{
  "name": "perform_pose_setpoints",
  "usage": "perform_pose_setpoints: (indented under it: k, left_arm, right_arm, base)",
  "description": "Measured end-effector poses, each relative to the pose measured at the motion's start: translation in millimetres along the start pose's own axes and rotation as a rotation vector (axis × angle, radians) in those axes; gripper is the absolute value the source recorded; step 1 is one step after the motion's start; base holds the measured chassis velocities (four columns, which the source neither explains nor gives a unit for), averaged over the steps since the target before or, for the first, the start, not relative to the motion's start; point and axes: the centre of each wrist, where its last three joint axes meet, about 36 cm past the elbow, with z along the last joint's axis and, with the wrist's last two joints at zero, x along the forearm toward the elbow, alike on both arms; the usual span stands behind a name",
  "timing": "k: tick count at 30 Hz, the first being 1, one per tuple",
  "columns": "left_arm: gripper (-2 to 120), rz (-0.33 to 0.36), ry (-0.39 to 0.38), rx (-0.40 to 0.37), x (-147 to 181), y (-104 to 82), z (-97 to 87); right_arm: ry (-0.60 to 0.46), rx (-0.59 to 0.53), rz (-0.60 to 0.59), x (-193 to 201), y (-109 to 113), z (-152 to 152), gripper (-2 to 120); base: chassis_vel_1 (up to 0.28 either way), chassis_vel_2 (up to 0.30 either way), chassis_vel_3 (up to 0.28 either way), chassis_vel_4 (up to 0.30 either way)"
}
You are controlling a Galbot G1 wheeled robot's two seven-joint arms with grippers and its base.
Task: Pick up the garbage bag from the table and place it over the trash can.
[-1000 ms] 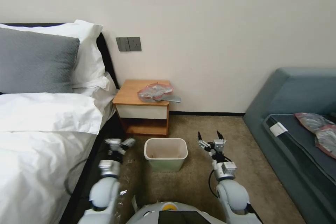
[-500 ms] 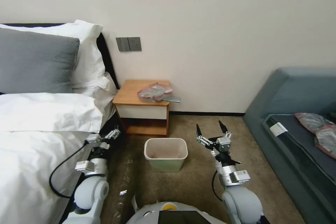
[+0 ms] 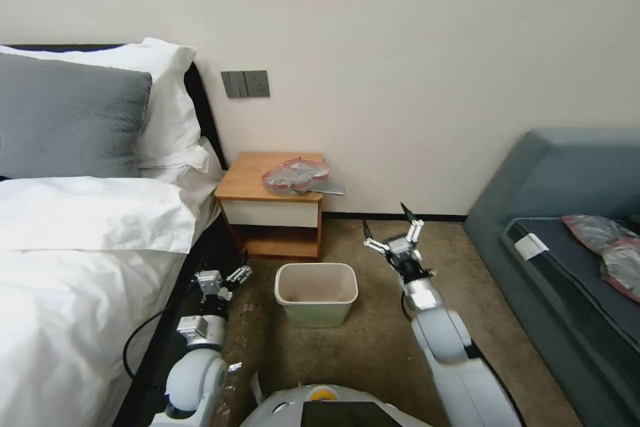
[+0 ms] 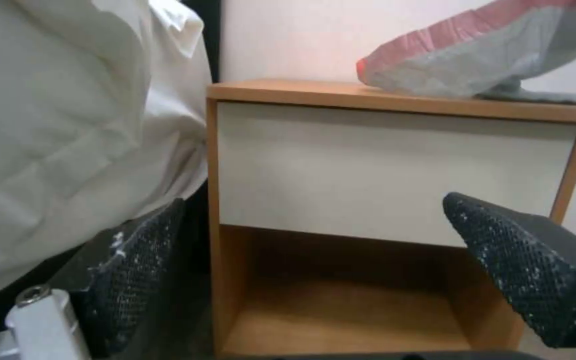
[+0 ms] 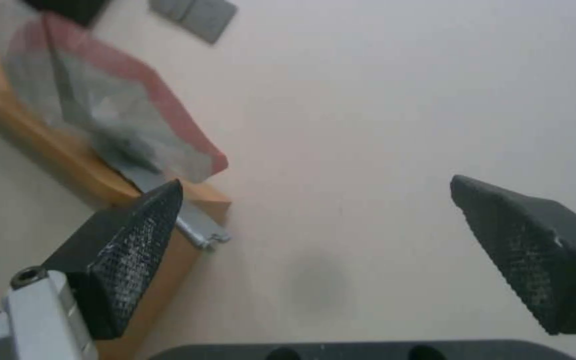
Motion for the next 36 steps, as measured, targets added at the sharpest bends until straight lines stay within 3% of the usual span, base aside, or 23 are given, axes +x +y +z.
perform_pose_setpoints:
  k: [4, 9, 19, 25, 36]
  left_arm:
    - [99, 0.022, -0.011, -0.004, -8, -6.9, 0.2]
    - [99, 0.006, -0.014, -0.001, -12, -6.9, -2.1]
    - [99, -0.002, 0.001, 0.027, -30, -11.5, 3.7]
    - [99, -0.009, 0.000, 0.038, -36, -11.8, 3.7]
    - [99, -0.027, 0.016, 0.033, -30, -6.9, 7.8]
  right_arm:
    - [-0.029, 0.227, -0.094, -20, -21, 25, 100]
    - [-0.045, 0.332, -0.178, -45, -26, 51, 100]
    - [-0.070, 0.389, -0.285, -97, -16, 80, 100]
    - [-0.129, 0.481, -0.337, -155, -22, 97, 100]
    - [-0.149, 0.567, -0.401, -195, -13, 117, 100]
  base:
    - [0.000, 0.000, 0.000, 0.000]
    - [0.000, 0.000, 0.000, 0.000]
    - [0.000, 0.000, 0.000, 0.000]
    - [0.000, 0.000, 0.000, 0.000]
    - [0.000, 0.000, 0.000, 0.000]
